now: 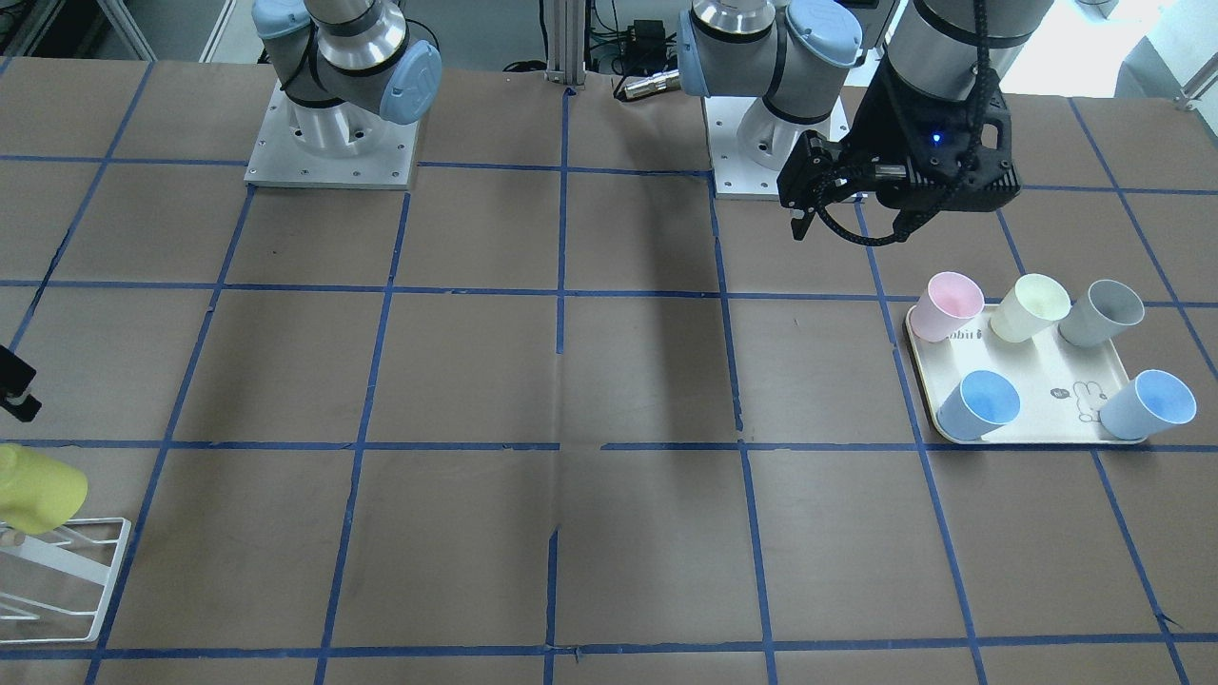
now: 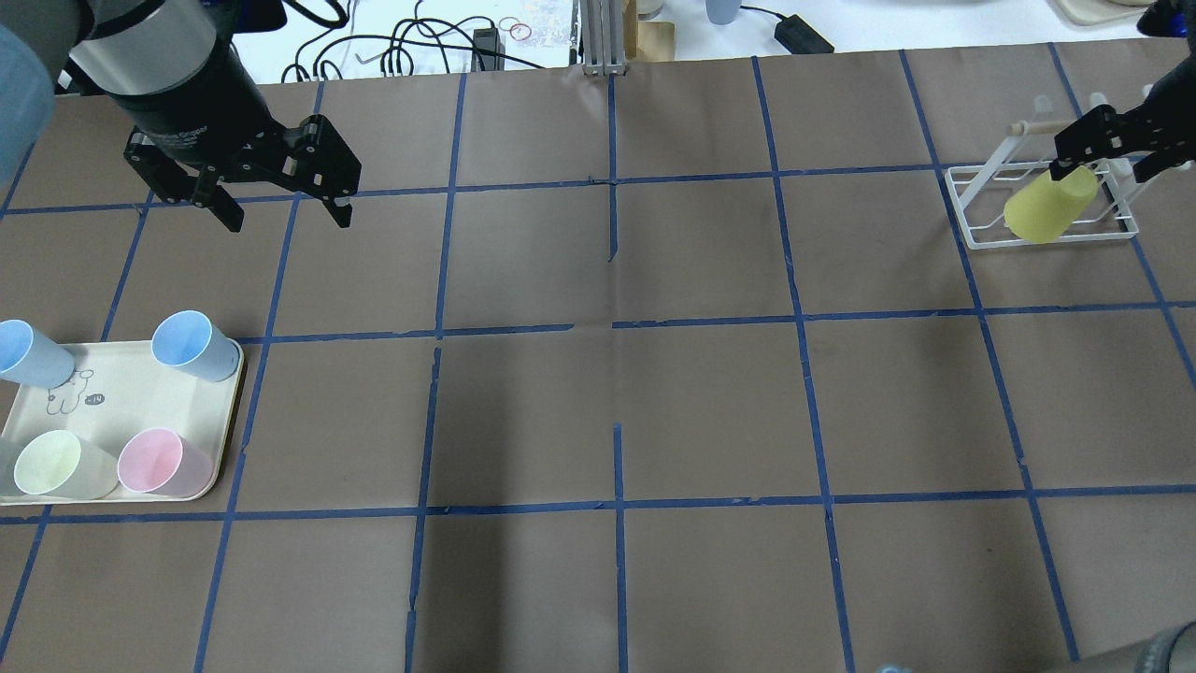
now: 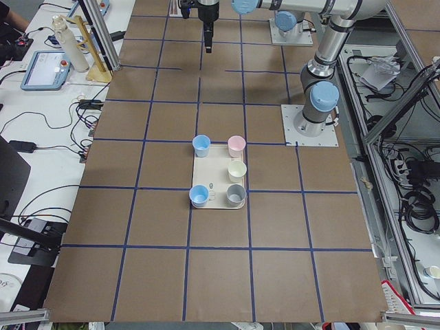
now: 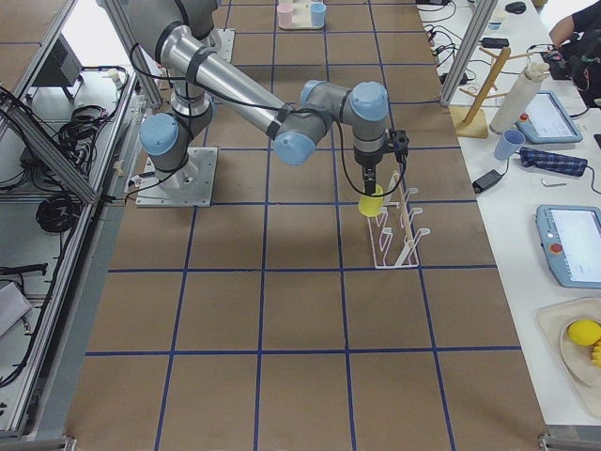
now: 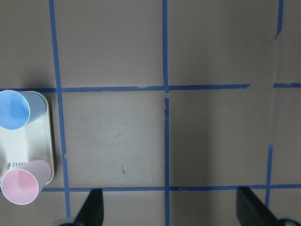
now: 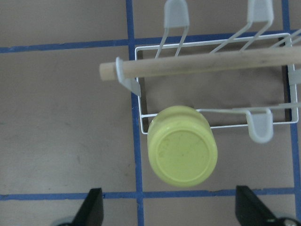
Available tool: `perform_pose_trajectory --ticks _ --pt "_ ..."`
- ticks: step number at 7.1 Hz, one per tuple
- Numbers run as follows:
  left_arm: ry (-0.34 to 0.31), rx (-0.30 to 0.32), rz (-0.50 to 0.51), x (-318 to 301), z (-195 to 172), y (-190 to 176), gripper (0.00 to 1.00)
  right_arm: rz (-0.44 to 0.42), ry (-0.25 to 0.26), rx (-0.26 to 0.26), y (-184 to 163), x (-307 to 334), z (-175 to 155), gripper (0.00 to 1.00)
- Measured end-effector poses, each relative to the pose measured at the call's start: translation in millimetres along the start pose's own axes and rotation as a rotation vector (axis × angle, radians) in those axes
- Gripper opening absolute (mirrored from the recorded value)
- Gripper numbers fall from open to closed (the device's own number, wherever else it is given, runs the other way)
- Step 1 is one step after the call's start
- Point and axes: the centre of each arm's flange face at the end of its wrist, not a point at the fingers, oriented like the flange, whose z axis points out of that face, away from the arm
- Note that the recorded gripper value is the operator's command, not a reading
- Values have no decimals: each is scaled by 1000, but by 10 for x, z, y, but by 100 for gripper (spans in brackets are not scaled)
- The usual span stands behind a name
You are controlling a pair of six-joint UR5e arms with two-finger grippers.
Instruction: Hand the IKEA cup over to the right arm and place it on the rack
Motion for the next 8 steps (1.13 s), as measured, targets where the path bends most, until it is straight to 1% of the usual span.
perform_pose_trajectory --ticks 1,2,3,4,5,6,8 --pt "-1 1 -1 -5 -9 -2 100 21 -13 -31 205 -235 -347 100" --pt "-1 4 -2 -13 -21 -7 100 21 -7 -59 406 -581 -654 100" --pt "-2 4 -4 -25 -27 -10 100 8 27 -82 566 -1002 -863 100" --pt "-1 4 -6 -39 -26 -11 100 19 57 -102 703 -1453 -968 100" --pt "-1 2 -8 -48 -16 -9 100 56 70 -121 838 -1877 -1021 100" --pt "-1 1 -8 -50 -13 -13 100 70 74 -128 976 -2241 -1063 100" --pt "-2 4 -10 -68 -23 -40 100 43 70 -123 1257 -2654 -1184 100"
